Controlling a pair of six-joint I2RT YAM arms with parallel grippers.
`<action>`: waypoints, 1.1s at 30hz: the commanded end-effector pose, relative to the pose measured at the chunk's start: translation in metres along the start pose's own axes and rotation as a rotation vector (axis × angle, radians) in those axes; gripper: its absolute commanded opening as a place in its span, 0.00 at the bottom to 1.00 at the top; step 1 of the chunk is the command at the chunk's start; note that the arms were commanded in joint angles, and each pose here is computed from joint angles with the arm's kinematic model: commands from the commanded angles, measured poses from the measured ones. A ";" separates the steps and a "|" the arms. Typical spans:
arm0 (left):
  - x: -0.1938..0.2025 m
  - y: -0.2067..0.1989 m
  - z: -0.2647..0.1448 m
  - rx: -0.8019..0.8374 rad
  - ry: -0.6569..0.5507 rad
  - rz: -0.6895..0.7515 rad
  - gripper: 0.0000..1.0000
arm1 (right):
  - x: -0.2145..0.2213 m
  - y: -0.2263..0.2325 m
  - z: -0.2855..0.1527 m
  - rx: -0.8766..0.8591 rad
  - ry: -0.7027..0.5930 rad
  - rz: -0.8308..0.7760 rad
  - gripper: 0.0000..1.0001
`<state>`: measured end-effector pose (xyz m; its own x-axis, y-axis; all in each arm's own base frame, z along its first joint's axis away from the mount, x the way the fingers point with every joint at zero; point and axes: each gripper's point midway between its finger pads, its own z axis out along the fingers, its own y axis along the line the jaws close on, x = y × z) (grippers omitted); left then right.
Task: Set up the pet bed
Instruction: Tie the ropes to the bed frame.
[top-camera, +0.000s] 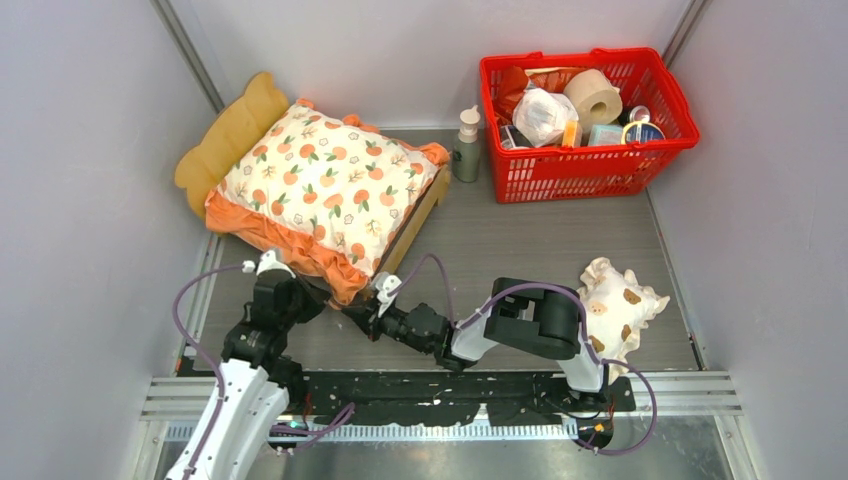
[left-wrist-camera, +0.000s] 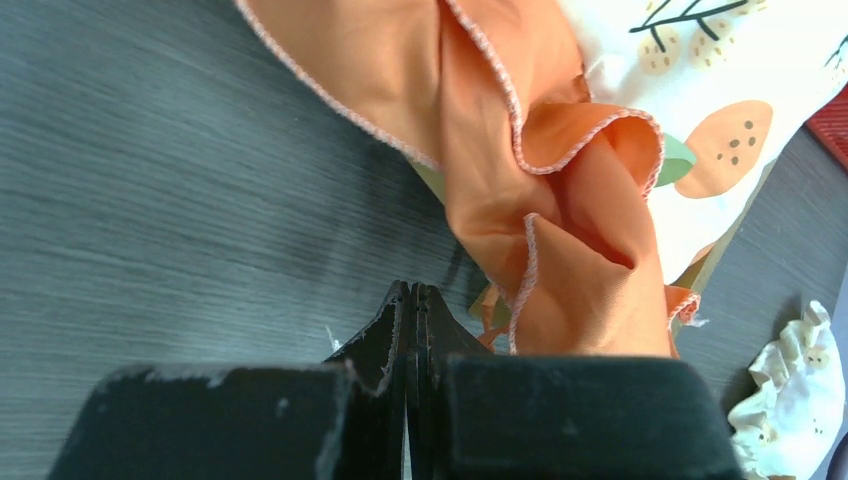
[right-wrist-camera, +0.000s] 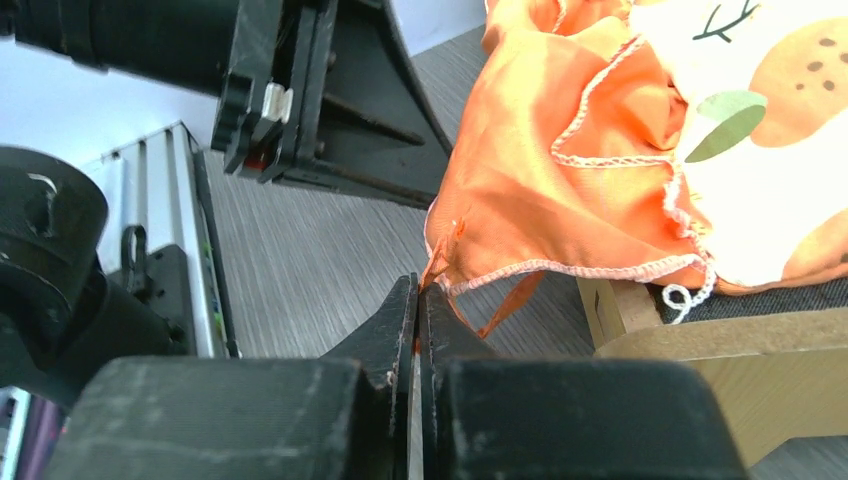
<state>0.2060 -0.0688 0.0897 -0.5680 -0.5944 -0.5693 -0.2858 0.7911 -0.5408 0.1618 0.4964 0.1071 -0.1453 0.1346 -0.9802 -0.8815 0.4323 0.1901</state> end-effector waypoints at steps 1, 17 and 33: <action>-0.004 0.009 -0.004 -0.055 -0.031 -0.048 0.04 | -0.021 -0.001 0.001 0.038 -0.089 0.156 0.05; -0.060 0.020 -0.039 -0.192 -0.234 0.090 0.28 | -0.011 -0.004 -0.001 0.056 -0.093 0.252 0.05; -0.017 0.009 -0.044 -0.092 -0.072 -0.078 0.54 | -0.014 -0.006 -0.003 0.060 -0.112 0.260 0.05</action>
<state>0.1844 -0.0396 0.1241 -0.4933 -0.5915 -0.6378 -0.3505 0.8062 -0.4766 0.1630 0.4912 0.0996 -0.3172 0.2608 -0.9118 -0.8031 0.4374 0.4045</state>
